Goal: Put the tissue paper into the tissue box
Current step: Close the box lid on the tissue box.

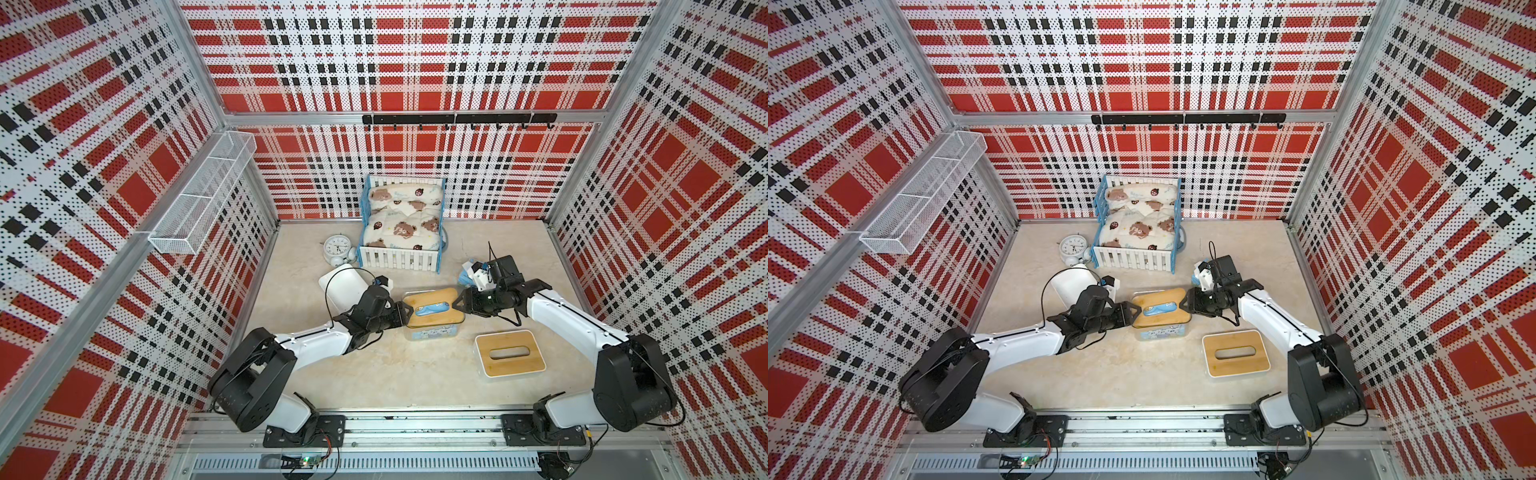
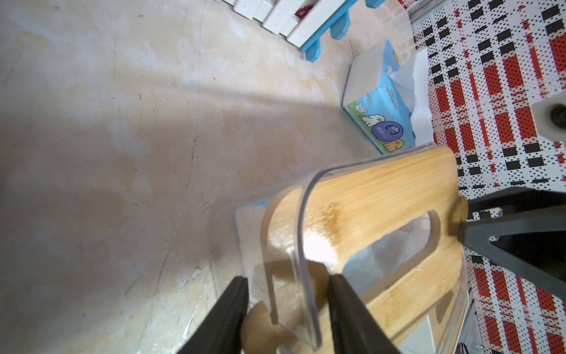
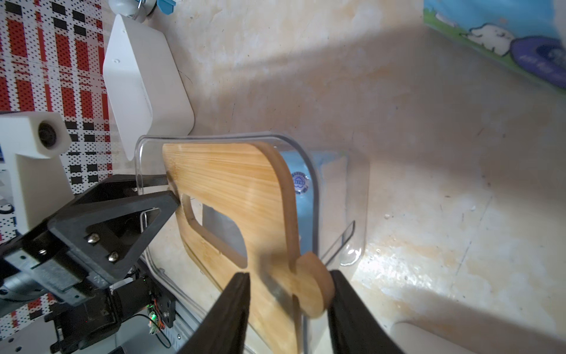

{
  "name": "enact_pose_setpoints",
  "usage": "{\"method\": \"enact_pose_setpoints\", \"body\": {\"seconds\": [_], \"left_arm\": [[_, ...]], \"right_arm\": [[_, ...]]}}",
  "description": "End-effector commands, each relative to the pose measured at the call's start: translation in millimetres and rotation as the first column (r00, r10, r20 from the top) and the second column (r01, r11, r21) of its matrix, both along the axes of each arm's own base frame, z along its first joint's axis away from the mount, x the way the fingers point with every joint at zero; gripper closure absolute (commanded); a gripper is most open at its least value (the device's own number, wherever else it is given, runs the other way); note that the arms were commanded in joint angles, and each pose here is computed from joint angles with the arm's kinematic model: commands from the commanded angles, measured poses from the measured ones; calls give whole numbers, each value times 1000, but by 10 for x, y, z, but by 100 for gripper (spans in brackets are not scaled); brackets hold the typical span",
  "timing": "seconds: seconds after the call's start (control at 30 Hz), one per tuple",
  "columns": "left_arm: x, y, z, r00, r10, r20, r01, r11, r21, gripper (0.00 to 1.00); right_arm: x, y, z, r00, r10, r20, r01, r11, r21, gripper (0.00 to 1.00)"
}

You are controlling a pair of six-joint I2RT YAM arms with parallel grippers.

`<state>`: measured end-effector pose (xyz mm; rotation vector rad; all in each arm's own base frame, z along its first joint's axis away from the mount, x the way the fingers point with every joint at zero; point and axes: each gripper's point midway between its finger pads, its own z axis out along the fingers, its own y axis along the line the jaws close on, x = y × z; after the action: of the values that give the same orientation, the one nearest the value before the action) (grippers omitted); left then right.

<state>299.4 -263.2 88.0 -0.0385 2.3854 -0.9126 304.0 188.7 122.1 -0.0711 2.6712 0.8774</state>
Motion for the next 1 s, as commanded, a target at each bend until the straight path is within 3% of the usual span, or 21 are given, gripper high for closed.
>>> {"method": "enact_pose_setpoints", "body": {"seconds": [0.0,0.23,0.57,0.97], "left_arm": [[-91,56,-208,998,-27,-51,31,996,85,53],[-74,39,-170,999,-29,-44,33,996,80,54],[-53,29,-147,999,-28,-38,31,996,80,54],[-92,18,-210,999,-30,-39,34,994,105,54]], "right_arm": [[107,-59,23,1000,7,19,-6,1000,-20,46],[271,15,32,998,45,34,-45,999,1,43],[242,111,-37,997,73,13,-73,997,13,61],[144,179,-53,998,70,7,-70,997,21,66]]}}
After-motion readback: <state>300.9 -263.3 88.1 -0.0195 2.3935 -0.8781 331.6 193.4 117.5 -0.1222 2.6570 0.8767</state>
